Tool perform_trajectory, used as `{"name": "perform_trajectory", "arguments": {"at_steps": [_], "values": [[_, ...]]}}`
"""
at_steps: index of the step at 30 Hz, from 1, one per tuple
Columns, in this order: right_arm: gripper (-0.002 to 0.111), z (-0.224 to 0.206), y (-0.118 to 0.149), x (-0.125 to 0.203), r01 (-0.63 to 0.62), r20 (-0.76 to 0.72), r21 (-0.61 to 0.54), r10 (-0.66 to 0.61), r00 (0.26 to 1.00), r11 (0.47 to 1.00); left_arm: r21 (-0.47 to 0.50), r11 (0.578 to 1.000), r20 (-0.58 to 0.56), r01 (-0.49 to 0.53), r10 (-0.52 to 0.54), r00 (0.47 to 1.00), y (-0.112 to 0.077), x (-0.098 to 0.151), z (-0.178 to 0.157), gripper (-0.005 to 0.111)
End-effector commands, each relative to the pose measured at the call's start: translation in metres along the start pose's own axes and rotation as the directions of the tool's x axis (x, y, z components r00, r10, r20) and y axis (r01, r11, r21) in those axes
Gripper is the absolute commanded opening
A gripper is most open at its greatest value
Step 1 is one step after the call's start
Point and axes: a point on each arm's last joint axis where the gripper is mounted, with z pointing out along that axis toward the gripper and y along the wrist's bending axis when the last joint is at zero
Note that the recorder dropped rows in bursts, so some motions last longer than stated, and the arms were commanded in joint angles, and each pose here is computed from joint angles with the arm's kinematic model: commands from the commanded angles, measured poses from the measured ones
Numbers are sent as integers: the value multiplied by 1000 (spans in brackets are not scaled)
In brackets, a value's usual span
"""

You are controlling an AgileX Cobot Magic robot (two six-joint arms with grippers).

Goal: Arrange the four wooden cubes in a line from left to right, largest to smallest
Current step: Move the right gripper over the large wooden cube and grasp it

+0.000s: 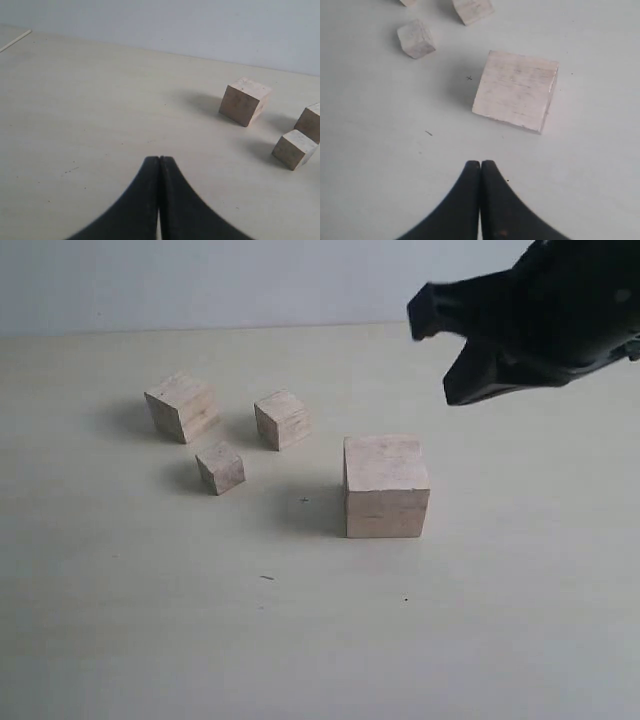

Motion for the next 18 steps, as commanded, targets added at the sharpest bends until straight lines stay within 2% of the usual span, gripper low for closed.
{"name": "perform_trajectory", "arguments": {"at_steps": [1, 6, 10, 13, 16, 17, 18], "values": [[0, 24, 20, 2, 52, -19, 78, -51, 999, 996, 6, 1000, 13, -4, 4, 1000, 0, -1, 0, 0], [2, 52, 25, -5, 5, -40, 227, 4, 999, 974, 6, 1000, 13, -4, 4, 1000, 0, -1, 0, 0], [16, 70, 27, -12, -12, -62, 250, 29, 998, 968, 6, 1000, 13, -4, 4, 1000, 0, -1, 0, 0], [35, 82, 25, -18, 33, -53, 288, -18, 998, 957, 6, 1000, 13, -4, 4, 1000, 0, -1, 0, 0], [63, 91, 26, -21, 46, -36, 279, -37, 999, 959, 6, 1000, 13, -4, 4, 1000, 0, -1, 0, 0], [77, 96, 27, -22, 47, -23, 267, -43, 999, 962, 6, 1000, 13, -4, 4, 1000, 0, -1, 0, 0], [86, 99, 28, -23, 45, -18, 257, -42, 999, 965, 6, 1000, 13, -4, 4, 1000, 0, -1, 0, 0]]}}
